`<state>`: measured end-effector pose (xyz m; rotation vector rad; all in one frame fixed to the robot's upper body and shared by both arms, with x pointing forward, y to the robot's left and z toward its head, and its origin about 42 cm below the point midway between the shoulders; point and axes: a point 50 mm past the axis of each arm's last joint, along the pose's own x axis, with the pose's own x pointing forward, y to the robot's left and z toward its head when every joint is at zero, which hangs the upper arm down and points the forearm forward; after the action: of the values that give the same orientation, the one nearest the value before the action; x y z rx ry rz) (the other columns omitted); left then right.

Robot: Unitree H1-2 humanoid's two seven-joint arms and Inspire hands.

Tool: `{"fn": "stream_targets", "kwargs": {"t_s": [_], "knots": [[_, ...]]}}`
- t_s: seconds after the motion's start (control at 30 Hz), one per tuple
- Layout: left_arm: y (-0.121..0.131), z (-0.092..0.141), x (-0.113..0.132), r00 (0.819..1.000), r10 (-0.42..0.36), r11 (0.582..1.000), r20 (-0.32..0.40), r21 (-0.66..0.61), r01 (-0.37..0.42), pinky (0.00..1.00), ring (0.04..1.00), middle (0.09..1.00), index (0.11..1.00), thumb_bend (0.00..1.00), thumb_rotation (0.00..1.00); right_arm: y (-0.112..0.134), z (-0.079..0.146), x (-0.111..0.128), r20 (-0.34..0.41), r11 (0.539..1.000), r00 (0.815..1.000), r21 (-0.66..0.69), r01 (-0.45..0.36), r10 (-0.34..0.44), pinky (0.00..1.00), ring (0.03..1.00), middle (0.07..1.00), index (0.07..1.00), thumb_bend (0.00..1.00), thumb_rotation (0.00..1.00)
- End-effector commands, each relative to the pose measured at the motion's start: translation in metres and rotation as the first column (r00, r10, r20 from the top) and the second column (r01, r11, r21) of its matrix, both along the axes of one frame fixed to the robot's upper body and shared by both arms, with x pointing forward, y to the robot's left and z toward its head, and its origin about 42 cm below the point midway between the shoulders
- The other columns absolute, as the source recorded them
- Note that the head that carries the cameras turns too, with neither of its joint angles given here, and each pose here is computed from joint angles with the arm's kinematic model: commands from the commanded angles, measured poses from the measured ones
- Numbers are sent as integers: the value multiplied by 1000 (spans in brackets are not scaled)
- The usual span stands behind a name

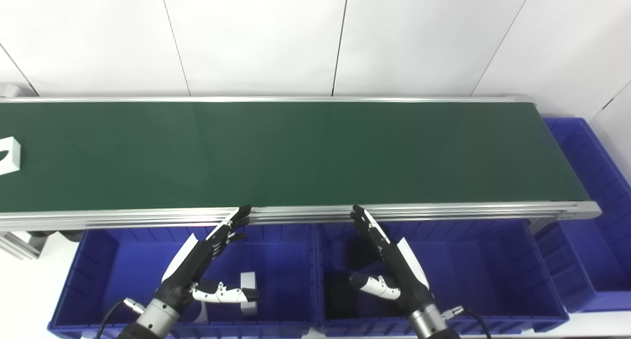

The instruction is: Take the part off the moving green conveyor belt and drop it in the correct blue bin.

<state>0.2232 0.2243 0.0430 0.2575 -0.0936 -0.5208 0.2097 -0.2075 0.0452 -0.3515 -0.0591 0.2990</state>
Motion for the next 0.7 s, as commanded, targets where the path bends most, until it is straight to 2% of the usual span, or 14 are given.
{"fn": "stream_targets", "kwargs": {"t_s": [0.0, 0.43, 0.67], "knots": [[-2, 11, 9, 997, -10, 1000, 75, -12, 11, 865, 942, 978, 964, 907, 251, 2, 11, 7, 73, 1000, 997, 17, -15, 13, 887, 919, 938, 973, 968, 811], [-3, 12, 8, 997, -11, 1000, 80, -6, 12, 867, 942, 976, 967, 907, 257, 0, 11, 6, 73, 1000, 997, 14, -16, 15, 892, 922, 939, 978, 972, 818], [-17, 10, 3, 997, -16, 999, 75, -27, 18, 829, 923, 958, 931, 928, 265, -18, 16, -3, 84, 1000, 996, 19, -19, 18, 927, 934, 935, 990, 927, 795]]}}
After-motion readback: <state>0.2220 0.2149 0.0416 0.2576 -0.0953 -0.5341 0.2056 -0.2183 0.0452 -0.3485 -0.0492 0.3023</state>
